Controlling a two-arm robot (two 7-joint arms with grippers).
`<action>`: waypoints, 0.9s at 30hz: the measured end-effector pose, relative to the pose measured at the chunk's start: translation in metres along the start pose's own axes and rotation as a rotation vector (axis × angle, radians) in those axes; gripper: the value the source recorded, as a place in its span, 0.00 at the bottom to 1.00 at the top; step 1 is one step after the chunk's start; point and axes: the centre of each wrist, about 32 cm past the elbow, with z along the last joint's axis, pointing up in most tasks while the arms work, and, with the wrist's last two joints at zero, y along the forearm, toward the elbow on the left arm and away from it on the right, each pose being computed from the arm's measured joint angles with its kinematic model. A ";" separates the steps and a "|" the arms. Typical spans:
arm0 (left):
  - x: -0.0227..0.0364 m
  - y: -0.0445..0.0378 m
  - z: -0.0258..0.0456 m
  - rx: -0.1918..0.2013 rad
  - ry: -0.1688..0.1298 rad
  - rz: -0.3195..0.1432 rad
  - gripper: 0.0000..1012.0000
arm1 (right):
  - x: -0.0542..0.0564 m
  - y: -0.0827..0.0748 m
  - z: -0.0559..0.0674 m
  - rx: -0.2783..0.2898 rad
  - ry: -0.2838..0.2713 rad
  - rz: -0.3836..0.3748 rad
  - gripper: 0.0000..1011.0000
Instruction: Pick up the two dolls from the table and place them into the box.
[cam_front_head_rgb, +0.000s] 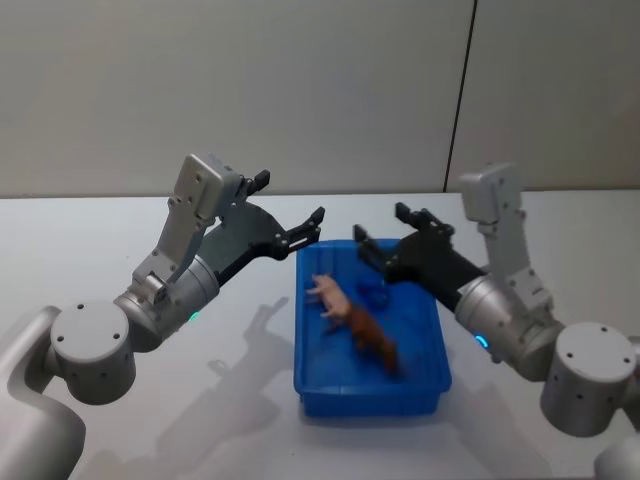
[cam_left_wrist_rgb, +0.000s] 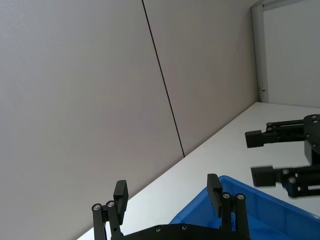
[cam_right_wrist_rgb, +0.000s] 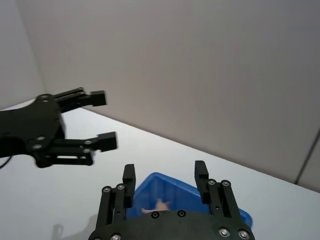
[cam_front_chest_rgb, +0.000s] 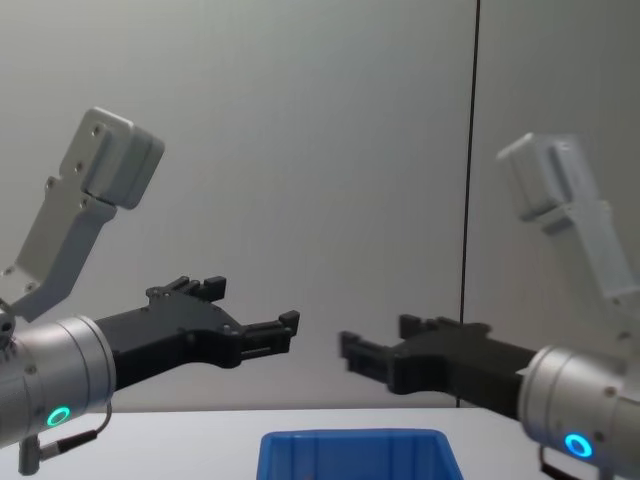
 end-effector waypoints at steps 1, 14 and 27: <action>0.0000 0.0000 0.0000 0.000 0.000 0.000 0.99 | -0.001 0.003 0.000 0.004 -0.001 0.021 0.69; 0.0000 0.0000 0.0000 0.000 0.000 0.000 0.99 | -0.004 0.011 0.001 0.045 -0.016 0.088 0.99; 0.0000 0.0000 0.0000 0.000 0.000 0.000 0.99 | -0.005 -0.007 0.009 0.081 -0.044 0.012 0.99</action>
